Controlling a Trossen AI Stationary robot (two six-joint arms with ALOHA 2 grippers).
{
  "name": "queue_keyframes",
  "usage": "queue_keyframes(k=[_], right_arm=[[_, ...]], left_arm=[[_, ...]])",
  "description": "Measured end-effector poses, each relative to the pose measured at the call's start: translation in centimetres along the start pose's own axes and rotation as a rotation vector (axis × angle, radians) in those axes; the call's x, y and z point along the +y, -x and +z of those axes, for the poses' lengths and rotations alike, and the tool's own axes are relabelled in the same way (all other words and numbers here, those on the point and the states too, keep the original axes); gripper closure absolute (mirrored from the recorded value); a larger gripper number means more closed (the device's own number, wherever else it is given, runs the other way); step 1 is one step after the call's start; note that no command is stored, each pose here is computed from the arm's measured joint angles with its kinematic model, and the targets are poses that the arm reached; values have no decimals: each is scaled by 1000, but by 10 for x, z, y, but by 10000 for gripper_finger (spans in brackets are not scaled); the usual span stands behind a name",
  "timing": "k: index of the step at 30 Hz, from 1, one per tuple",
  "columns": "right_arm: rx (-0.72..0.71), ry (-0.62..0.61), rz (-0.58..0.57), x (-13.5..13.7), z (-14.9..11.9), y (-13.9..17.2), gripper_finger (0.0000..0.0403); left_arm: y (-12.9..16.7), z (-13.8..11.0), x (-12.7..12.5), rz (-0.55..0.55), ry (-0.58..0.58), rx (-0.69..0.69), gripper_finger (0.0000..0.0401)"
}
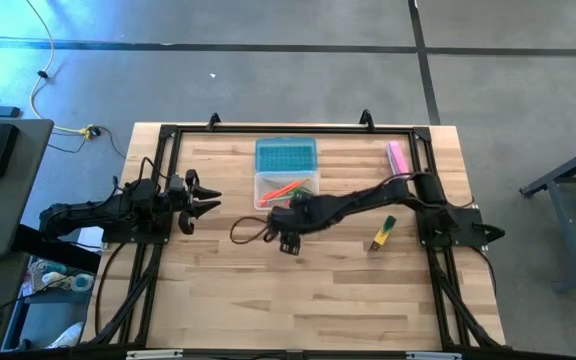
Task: Pack school essentials
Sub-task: Put the blue sticky note pad into the blue supply box
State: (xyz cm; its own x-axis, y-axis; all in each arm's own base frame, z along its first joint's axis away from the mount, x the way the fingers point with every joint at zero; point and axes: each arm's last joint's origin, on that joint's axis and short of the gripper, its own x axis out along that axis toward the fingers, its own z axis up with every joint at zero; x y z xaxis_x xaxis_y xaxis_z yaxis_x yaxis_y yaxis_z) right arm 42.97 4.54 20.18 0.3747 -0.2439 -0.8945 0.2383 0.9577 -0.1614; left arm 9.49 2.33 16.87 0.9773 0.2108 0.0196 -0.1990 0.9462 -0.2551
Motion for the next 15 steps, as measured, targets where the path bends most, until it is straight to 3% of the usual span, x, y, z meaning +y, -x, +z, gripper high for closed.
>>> queue_keyframes(k=[15], right_arm=[[94, 121, -44, -91, 11, -20, 93]], left_arm=[[0, 0, 0, 0, 0, 0, 284]])
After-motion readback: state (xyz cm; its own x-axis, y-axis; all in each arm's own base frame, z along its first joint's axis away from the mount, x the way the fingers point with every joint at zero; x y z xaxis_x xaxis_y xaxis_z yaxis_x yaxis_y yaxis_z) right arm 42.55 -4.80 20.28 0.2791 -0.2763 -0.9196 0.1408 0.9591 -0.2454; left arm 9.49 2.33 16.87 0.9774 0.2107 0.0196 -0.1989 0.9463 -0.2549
